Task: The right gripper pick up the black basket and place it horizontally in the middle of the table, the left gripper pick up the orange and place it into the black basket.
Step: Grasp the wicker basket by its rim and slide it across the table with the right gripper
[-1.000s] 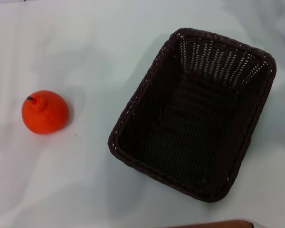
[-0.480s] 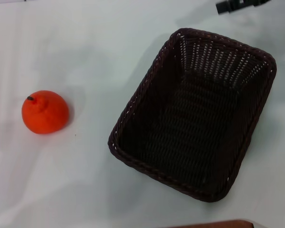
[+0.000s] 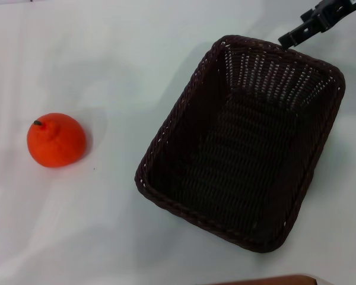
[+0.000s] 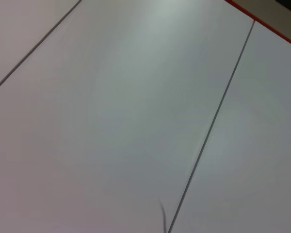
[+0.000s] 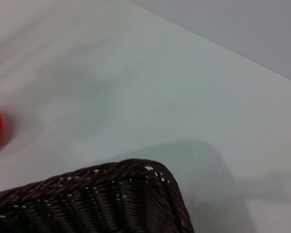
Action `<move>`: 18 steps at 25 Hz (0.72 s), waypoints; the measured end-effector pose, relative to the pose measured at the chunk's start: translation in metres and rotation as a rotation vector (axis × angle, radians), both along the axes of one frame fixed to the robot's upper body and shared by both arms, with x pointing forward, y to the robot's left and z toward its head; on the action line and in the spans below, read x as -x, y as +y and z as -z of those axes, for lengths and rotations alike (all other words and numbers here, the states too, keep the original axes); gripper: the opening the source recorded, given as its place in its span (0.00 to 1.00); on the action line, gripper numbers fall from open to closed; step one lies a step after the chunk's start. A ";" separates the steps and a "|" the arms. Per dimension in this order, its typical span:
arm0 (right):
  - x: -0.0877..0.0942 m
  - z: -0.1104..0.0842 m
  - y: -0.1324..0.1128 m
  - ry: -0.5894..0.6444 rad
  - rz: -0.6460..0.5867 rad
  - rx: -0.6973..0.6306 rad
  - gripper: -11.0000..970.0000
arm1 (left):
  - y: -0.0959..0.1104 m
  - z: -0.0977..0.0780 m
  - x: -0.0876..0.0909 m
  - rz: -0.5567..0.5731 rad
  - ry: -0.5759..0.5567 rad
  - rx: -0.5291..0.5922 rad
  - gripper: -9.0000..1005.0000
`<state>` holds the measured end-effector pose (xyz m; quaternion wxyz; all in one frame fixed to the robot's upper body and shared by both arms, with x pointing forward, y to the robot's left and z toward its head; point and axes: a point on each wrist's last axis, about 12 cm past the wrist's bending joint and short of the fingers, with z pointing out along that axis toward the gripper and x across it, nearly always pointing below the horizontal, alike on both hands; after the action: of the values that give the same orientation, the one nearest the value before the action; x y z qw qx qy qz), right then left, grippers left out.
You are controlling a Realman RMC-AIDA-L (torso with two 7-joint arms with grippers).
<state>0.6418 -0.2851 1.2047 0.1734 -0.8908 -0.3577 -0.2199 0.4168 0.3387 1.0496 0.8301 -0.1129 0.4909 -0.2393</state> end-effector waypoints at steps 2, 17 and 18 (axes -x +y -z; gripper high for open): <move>-0.001 0.005 0.004 0.009 -0.008 0.015 0.95 | 0.000 0.000 -0.001 0.000 0.003 0.001 0.82; -0.001 0.047 0.024 0.056 -0.079 0.072 0.81 | -0.002 -0.001 -0.010 0.008 0.008 0.002 0.82; 0.000 0.047 0.023 0.057 -0.078 0.072 0.80 | -0.002 -0.001 -0.010 0.007 0.009 0.002 0.82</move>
<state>0.6421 -0.2619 1.1574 0.1597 -0.8877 -0.3949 -0.1747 0.4265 0.3372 1.0505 0.8269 -0.1131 0.4947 -0.2425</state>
